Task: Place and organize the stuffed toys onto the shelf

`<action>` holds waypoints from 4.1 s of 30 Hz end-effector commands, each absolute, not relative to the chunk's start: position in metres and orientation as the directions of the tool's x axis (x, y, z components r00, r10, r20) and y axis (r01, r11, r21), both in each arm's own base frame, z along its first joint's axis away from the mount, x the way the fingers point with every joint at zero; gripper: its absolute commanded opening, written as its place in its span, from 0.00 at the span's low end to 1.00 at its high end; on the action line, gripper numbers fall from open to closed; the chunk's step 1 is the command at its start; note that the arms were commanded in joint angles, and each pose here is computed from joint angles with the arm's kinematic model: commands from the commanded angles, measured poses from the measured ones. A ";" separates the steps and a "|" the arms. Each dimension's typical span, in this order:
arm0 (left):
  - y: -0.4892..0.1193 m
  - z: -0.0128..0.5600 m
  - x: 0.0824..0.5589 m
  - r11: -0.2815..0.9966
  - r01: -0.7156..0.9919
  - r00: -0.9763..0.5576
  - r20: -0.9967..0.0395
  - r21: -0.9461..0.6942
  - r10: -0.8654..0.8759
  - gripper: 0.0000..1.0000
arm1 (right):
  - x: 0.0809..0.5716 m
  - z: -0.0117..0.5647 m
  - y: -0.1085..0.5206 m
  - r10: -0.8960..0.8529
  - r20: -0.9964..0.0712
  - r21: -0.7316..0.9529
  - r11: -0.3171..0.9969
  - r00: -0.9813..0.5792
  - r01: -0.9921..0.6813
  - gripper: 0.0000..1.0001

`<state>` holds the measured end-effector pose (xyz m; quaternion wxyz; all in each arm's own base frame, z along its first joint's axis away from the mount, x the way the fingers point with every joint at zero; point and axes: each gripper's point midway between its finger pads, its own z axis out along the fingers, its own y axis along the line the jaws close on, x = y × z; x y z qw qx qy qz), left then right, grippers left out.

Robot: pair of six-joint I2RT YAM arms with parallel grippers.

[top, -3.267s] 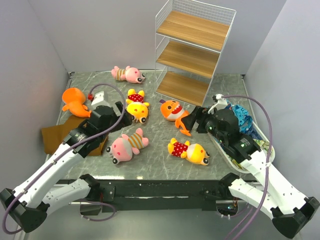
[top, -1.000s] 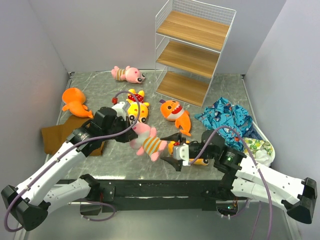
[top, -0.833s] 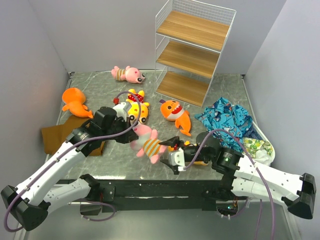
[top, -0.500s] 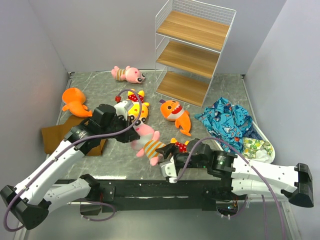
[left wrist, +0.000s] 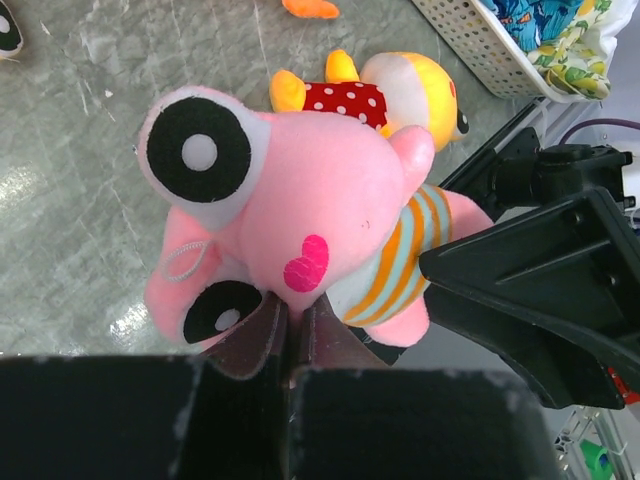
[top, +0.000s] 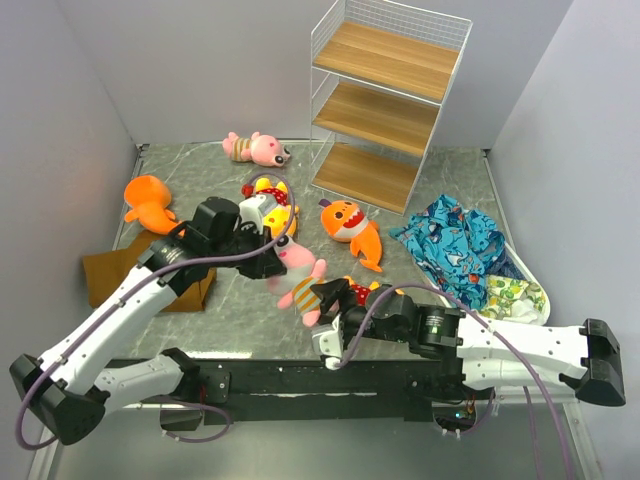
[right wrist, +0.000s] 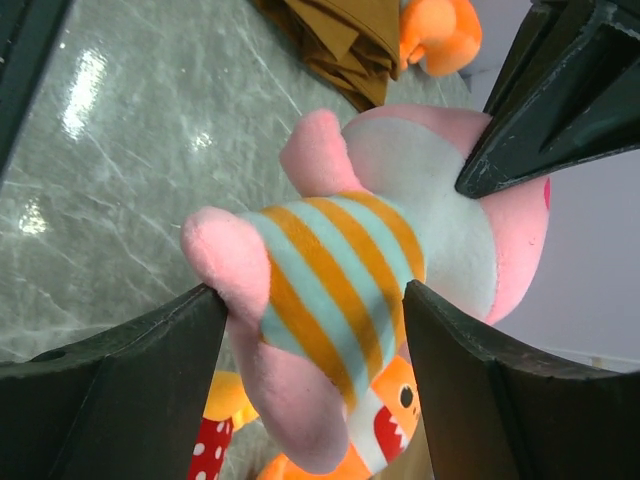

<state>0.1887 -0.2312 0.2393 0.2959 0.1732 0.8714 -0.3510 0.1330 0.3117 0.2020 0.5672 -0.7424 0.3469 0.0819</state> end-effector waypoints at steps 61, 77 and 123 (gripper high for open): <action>-0.081 0.325 0.342 0.922 -0.067 -0.226 -0.894 -0.382 -0.387 0.96 | 0.274 0.421 0.266 -0.614 -0.561 -0.824 0.481 0.555 -0.300 0.00; -0.086 0.288 0.335 0.941 -0.026 -0.283 -0.901 -0.336 -0.329 0.96 | 0.418 0.542 0.183 -0.738 -0.523 -0.808 0.589 0.427 0.028 0.01; -0.089 0.283 0.337 0.945 -0.018 -0.307 -0.897 -0.328 -0.317 0.96 | 0.490 0.518 0.079 -0.794 -0.600 -0.782 0.608 0.100 0.133 0.45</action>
